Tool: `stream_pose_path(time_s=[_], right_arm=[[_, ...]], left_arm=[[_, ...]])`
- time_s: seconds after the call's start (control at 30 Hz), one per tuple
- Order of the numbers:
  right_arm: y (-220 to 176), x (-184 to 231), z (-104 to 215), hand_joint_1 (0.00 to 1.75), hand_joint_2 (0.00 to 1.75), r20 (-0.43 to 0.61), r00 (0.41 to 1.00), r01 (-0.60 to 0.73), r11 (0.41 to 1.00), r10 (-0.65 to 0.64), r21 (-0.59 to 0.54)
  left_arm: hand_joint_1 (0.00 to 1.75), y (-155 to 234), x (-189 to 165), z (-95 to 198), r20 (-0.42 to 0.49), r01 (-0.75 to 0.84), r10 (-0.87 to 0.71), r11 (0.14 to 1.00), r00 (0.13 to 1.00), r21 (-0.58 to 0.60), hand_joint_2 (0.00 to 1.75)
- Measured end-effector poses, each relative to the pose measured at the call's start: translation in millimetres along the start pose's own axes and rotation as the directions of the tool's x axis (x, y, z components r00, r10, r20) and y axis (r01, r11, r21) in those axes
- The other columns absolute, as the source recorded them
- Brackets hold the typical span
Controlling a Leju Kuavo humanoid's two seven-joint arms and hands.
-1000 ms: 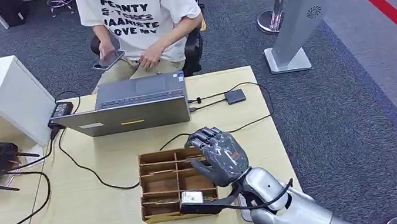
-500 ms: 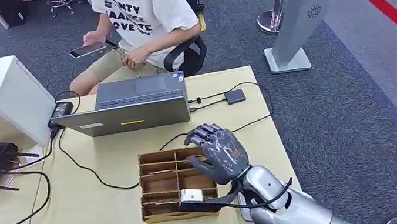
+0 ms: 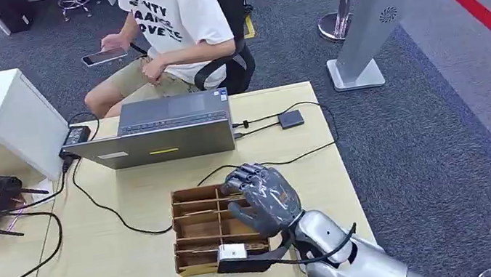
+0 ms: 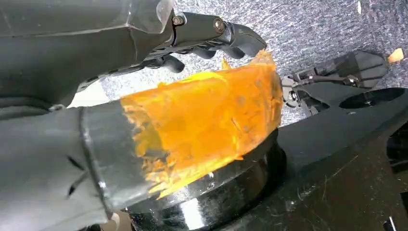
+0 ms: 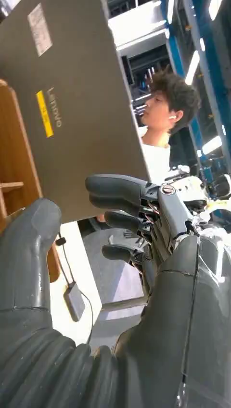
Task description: Pass the card to the sensor for recognition and then transmit it.
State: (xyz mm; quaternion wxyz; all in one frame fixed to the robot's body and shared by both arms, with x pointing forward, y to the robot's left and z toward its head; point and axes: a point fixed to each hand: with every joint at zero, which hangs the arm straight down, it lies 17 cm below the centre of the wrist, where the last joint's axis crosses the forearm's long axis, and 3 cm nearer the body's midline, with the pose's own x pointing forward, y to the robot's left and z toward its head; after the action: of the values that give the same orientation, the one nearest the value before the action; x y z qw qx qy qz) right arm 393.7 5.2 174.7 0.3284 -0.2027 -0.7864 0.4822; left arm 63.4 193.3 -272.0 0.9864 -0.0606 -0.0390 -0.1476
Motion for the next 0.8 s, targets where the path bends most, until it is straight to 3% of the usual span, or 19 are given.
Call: stream_pose_path(time_s=[0.17, 0.8], right_arm=[[15.6, -2.3, 1.9, 0.87, 1.75, -0.015, 1.000, 0.003, 0.999, -0.003, 0.039], [30.9, -22.4, -0.7, 0.94, 1.75, -0.074, 0.997, -0.017, 0.997, 0.023, 0.078]], left_arm=[[0.00, 0.2, 1.7, 0.2, 0.001, 0.008, -0.008, 1.000, 1.000, -0.001, 0.00], [0.00, -0.2, 5.1, 0.7, 0.005, 0.019, -0.019, 1.000, 1.000, -0.007, 0.00]])
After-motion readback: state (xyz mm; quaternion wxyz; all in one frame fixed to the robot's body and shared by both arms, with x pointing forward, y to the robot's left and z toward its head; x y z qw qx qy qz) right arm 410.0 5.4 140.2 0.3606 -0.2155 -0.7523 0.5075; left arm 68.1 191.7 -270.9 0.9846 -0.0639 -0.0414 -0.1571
